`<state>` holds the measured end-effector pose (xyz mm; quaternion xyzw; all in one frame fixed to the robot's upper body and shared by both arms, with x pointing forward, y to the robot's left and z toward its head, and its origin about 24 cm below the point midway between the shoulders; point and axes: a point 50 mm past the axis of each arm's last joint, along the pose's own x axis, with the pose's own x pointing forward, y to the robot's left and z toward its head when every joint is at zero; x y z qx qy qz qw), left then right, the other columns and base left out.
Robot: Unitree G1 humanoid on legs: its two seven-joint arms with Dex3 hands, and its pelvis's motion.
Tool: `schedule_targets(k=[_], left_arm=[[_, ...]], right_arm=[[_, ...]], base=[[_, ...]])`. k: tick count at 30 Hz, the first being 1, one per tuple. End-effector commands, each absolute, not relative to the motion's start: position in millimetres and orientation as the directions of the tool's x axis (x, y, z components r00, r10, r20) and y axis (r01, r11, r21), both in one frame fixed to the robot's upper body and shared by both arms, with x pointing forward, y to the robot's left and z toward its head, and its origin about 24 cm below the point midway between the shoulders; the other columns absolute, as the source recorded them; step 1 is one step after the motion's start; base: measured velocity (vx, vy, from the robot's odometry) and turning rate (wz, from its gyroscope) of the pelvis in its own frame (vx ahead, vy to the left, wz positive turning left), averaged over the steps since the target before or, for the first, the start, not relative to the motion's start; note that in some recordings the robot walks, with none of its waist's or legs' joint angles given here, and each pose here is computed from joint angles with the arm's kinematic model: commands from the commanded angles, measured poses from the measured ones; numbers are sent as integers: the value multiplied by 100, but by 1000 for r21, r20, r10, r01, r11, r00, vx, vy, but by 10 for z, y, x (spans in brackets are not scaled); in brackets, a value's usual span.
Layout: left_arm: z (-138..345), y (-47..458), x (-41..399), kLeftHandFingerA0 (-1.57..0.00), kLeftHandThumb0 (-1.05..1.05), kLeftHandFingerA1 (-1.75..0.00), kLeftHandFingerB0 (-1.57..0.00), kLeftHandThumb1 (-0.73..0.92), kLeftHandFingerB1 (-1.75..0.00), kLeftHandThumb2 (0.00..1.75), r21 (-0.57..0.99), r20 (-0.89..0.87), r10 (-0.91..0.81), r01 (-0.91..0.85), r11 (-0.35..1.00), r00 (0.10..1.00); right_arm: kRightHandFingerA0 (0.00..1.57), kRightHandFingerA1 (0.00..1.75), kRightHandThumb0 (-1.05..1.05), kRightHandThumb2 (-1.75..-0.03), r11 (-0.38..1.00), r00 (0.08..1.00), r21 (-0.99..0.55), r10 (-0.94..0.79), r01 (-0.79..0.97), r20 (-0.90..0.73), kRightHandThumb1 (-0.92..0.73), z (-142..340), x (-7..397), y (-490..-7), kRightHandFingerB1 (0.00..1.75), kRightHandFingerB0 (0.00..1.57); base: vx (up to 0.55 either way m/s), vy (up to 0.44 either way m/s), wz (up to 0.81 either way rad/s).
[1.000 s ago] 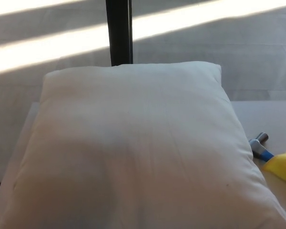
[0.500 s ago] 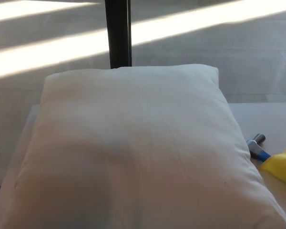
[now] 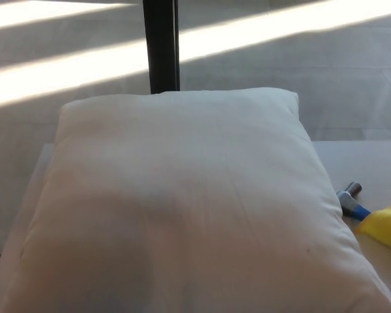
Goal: A hammer is kept on the right hand side and a pillow is kept on the left hand side on the desk infront of the robot and the robot uses its right hand to pick up the hammer and makes a downward swinging motion to hit the pillow
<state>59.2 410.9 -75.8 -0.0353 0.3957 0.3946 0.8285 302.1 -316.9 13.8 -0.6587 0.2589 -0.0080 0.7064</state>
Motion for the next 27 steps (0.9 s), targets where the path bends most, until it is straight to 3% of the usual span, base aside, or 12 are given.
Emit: schedule_targets(k=[1, 4, 5, 7, 8, 9, 12, 15, 17, 18, 21, 27], left_arm=[[-714, 4152, 624, -77, -63, -54, -65, 57, -51, 58, 235, -664, 639, -704, 671, 388], [-710, 4147, 634, -79, -66, -57, -75, 56, -58, 58, 239, -655, 642, -696, 677, 400], [-710, 4145, 631, -80, -64, -56, -73, 57, -56, 58, 240, -653, 641, -692, 681, 404], [-711, 4144, 627, -79, -64, -55, -70, 58, -54, 58, 242, -654, 638, -686, 686, 407], [-712, 4144, 633, -80, -62, -55, -65, 58, -51, 58, 245, -656, 638, -686, 685, 403], [-714, 4140, 640, -77, -63, -54, -68, 58, -52, 58, 246, -656, 638, -685, 686, 403], [-716, 4131, 652, -76, -64, -54, -66, 58, -51, 58, 245, -653, 634, -676, 695, 415], [-706, 4135, 706, -74, -63, -54, -65, 58, -51, 58, 235, -653, 631, -679, 695, 420], [-699, 4139, 719, -79, -62, -54, -72, 59, -53, 58, 238, -651, 630, -675, 698, 422], [-699, 4141, 724, -80, -61, -53, -65, 60, -50, 58, 239, -653, 632, -678, 695, 418], [-695, 4143, 720, -81, -63, -53, -71, 60, -53, 58, 257, -646, 638, -667, 699, 420], [-692, 4142, 710, -74, -62, -55, -67, 61, -53, 59, 245, -645, 628, -661, 709, 435]], right_arm=[[24, 61, -50, -73, 147, 733, -818, -376, -557, -567, -42, -255, 2711, -3193, 40, 11], [16, 71, -47, -58, 111, 708, -771, -334, -627, -623, -57, -291, 2707, -3152, 31, 11], [6, 56, -31, -97, 104, 694, -751, -318, -652, -646, -47, -293, 2715, -3135, 51, 0], [6, 57, -32, -96, 99, 683, -733, -297, -673, -667, -46, -304, 2718, -3112, 51, 0], [5, 57, -32, -95, 98, 683, -730, -287, -676, -671, -44, -310, 2718, -3101, 51, 0], [1, 59, -49, -57, 96, 679, -726, -288, -681, -675, -53, -312, 2724, -3095, 28, 7], [0, 38, -51, -79, 53, 676, -712, -270, -701, -686, -36, -312, 2773, -3032, 35, 0], [0, 47, -51, -57, 66, 691, -722, -242, -688, -681, -52, -270, 2827, -2986, 29, 8], [53, 104, -35, -57, 63, 716, -736, -189, -675, -672, -57, -269, 2839, -2930, 31, 18], [87, 101, -31, -62, 73, 727, -742, -159, -666, -668, -72, -266, 2836, -2913, 32, 37], [78, 120, -21, -63, 11, 762, -769, -122, -640, -636, -73, -284, 2828, -2851, 51, 78], [74, 109, -33, -62, -12, 809, -811, -83, -584, -582, -76, -302, 2800, -2824, 49, 64]], base=[[0, 0, 0], [0, 0, 0], [0, 0, 0], [0, 0, 0], [0, 0, 0], [0, 0, 0], [0, 0, 0], [0, 0, 0], [0, 0, 0], [0, 0, 0], [0, 0, 0], [0, 0, 0]])
